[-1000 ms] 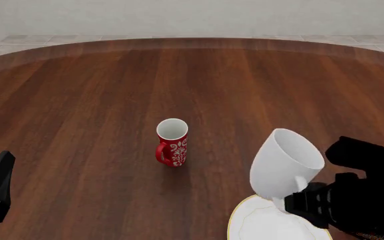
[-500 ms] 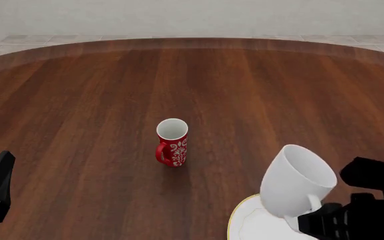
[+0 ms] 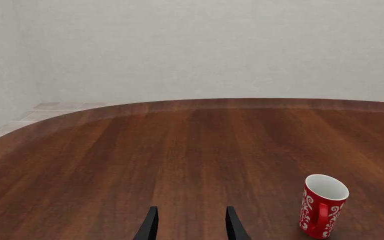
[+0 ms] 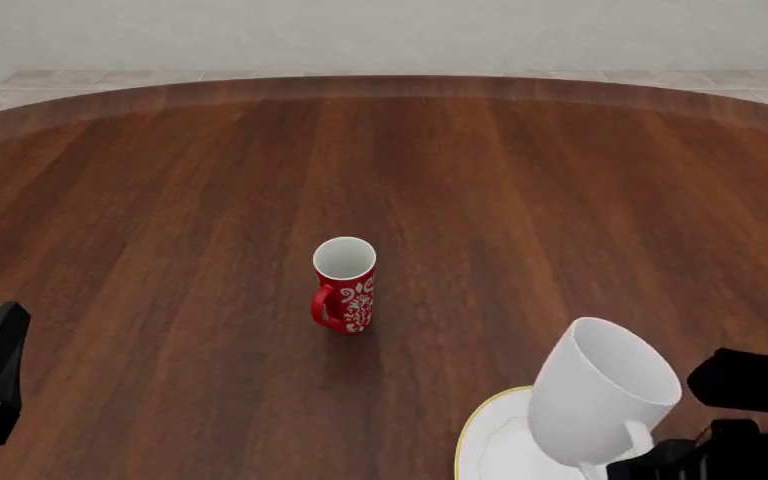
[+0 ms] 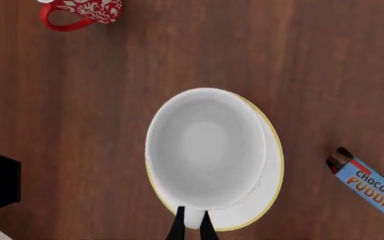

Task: Put the white mug on the plate.

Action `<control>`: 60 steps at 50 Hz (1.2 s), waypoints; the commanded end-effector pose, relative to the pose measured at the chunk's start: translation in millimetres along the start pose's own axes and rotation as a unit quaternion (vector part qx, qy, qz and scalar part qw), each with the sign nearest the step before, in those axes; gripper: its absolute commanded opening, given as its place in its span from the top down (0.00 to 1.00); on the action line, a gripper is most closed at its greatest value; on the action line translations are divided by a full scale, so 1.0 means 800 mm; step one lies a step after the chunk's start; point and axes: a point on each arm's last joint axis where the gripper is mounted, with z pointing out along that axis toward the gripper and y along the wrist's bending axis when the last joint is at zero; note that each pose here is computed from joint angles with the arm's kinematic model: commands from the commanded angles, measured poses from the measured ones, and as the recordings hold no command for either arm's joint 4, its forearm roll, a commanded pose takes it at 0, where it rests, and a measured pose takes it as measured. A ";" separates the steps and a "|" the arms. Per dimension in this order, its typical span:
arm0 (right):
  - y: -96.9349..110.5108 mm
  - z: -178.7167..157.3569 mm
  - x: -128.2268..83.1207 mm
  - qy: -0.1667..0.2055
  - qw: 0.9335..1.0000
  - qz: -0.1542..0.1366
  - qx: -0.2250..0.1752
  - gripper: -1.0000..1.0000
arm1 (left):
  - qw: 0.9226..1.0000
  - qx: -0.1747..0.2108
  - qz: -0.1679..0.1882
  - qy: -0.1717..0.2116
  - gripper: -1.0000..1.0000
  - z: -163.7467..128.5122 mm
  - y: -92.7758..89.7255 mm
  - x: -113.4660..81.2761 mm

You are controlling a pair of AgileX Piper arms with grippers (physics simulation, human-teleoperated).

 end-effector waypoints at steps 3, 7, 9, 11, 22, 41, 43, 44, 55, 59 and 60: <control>-0.002 0.013 0.010 0.014 1.000 0.002 -0.002 1.00 | 1.000 0.000 0.000 0.000 0.00 0.000 0.000 0.000; -0.003 0.014 0.011 0.015 1.000 0.002 -0.002 1.00 | 1.000 0.000 0.000 0.000 0.00 0.000 0.000 0.000; -0.003 0.016 0.012 0.018 1.000 0.002 -0.001 1.00 | 1.000 0.000 0.000 0.000 0.00 0.000 0.000 0.000; -0.003 0.018 0.012 0.018 1.000 0.002 -0.002 1.00 | 1.000 0.000 0.000 0.000 0.00 0.000 0.000 0.000; -0.008 0.025 0.020 0.023 1.000 0.008 -0.001 1.00 | 1.000 0.000 0.000 0.000 0.00 0.000 0.000 0.000; -0.012 0.036 0.026 0.032 0.999 0.014 0.003 1.00 | 1.000 0.000 0.000 0.000 0.00 0.000 0.000 0.000; -0.011 0.036 0.026 0.032 0.999 0.014 0.003 1.00 | 1.000 0.000 0.000 0.000 0.00 0.000 0.000 0.000; -0.011 0.037 0.026 0.034 0.999 0.014 0.003 1.00 | 1.000 0.000 0.000 0.000 0.00 0.000 0.000 0.000; -0.012 0.036 0.026 0.032 0.999 0.014 0.003 1.00 | 1.000 0.000 0.000 0.000 0.00 0.000 0.000 0.000; -0.013 0.033 0.025 0.028 0.999 0.015 0.004 0.00 | 1.000 0.000 0.000 0.000 0.00 0.000 0.000 0.000; -0.013 0.033 0.025 0.028 0.999 0.015 0.005 0.00 | 1.000 0.000 0.000 0.000 0.00 0.000 0.000 0.000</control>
